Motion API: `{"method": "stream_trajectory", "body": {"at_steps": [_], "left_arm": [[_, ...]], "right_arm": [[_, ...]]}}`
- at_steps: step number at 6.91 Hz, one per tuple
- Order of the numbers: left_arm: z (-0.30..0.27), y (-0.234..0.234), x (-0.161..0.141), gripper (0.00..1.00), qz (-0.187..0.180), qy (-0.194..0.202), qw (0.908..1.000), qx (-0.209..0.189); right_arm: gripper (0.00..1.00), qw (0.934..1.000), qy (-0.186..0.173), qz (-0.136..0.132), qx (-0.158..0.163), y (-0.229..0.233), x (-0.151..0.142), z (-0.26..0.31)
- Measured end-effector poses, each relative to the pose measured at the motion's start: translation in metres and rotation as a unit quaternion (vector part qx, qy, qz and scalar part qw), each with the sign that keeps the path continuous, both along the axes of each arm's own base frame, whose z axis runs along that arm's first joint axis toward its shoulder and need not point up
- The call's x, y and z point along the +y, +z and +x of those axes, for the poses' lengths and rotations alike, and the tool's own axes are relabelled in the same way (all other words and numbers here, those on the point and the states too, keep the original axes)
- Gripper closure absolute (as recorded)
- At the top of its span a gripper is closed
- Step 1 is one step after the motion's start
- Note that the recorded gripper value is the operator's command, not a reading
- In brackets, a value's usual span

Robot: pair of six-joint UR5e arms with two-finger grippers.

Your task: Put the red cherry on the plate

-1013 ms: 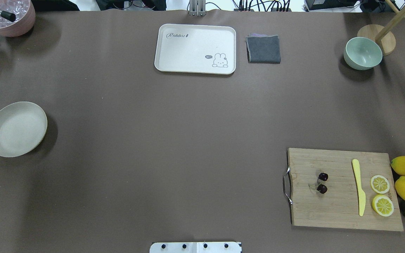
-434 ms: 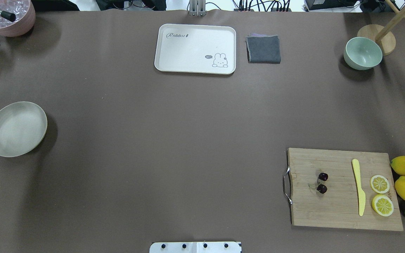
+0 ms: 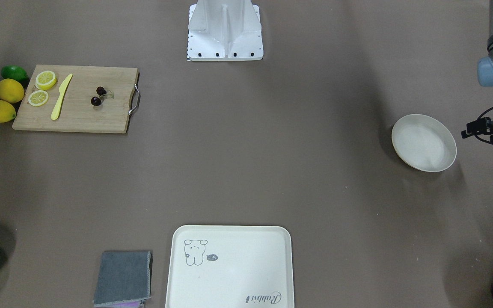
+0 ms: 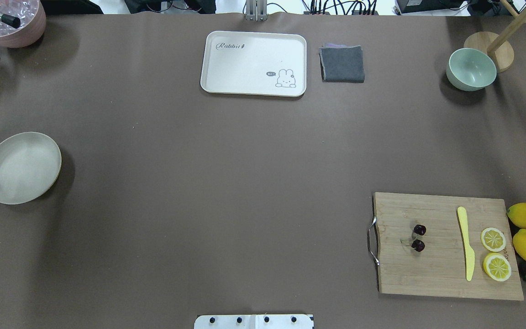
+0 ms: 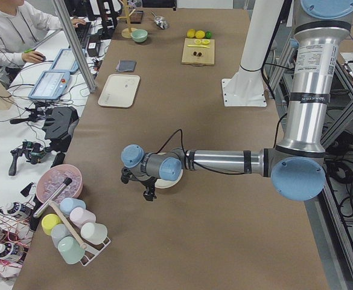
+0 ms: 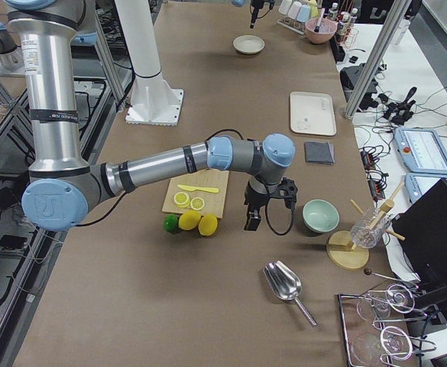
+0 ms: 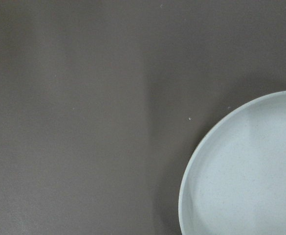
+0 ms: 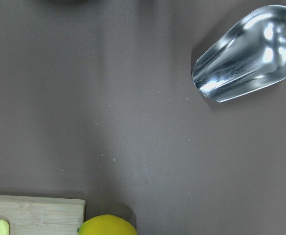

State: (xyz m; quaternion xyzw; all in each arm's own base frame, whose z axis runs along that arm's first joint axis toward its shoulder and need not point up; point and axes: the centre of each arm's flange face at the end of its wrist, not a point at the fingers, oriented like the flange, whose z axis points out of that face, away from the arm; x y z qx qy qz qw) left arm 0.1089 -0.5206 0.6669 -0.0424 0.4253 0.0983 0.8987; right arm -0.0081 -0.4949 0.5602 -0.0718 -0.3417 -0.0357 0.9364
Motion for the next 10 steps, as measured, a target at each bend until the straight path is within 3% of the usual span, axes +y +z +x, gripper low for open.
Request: {"method": "stream_trajectory", "body": {"at_steps": [9, 10], "left_arm": [[0.035, 0.029, 0.008, 0.06, 0.007, -0.03, 0.9995, 0.005], [0.041, 0.026, 0.009, 0.2, 0.005, -0.034, 0.9994, 0.008]], "right_arm": [[0.0, 1.0, 0.0, -0.001, 0.001, 0.001, -0.002, 0.0], [0.0, 1.0, 0.0, 0.0, 0.002, 0.0, -0.003, 0.0]]}}
